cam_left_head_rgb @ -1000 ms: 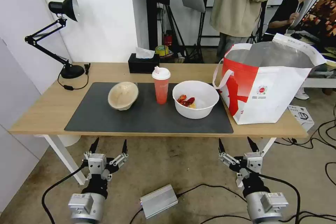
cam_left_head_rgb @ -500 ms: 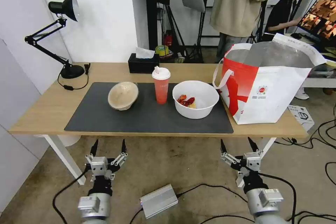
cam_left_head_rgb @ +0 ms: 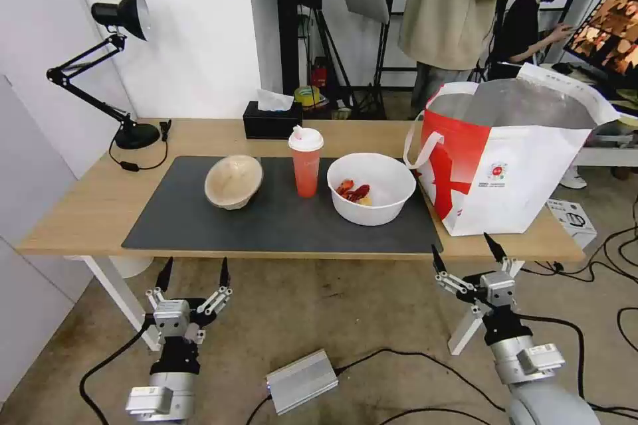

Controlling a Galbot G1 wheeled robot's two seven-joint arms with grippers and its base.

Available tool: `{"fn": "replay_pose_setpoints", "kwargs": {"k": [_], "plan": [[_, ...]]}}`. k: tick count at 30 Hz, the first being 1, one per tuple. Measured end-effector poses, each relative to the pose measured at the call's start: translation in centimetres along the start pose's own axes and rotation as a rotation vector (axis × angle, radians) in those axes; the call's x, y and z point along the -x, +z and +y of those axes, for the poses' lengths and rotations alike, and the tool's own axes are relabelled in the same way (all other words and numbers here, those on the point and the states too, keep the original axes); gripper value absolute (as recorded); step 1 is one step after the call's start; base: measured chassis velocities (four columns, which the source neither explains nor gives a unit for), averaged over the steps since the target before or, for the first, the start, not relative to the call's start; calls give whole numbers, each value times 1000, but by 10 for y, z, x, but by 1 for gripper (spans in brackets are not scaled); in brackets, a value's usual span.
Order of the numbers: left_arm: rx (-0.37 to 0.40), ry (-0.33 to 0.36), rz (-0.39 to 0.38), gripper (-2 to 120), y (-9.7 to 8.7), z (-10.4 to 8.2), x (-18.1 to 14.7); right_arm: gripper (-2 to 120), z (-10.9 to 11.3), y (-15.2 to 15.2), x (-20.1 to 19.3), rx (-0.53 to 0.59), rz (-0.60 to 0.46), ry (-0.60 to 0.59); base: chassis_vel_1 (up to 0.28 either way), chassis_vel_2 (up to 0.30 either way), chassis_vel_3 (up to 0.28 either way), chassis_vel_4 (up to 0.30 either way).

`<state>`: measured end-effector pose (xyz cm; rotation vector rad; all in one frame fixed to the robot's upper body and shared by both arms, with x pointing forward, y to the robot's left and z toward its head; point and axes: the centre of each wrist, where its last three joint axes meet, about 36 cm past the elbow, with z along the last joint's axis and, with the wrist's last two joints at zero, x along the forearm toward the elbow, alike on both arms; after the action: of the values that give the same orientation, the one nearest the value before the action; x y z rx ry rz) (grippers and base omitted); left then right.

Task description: Pick up the trash from the table and place it into the takeout bag.

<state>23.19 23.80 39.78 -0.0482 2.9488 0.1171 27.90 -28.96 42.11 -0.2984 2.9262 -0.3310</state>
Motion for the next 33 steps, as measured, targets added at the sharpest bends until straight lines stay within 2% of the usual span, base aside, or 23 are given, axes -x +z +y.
{"fn": "replay_pose_setpoints", "kwargs": {"k": [8, 14, 19, 25, 33], "plan": [[28, 7, -11, 100, -4, 12, 1, 100, 8, -25, 20, 6, -42, -154, 0, 0, 0, 0], [31, 4, 3, 100, 2, 15, 1, 100, 17, -41, 32, 12, -39, -270, 0, 0, 0, 0], [33, 6, 6, 100, 5, 15, 0, 100, 17, -45, 39, -4, -40, -316, 0, 0, 0, 0], [31, 15, 11, 100, 12, 15, -2, 100, 1, -53, 69, -67, -34, -408, 0, 0, 0, 0], [23, 19, 22, 100, 19, 13, -5, 100, -12, -51, 101, -88, -14, -452, 0, 0, 0, 0]]}}
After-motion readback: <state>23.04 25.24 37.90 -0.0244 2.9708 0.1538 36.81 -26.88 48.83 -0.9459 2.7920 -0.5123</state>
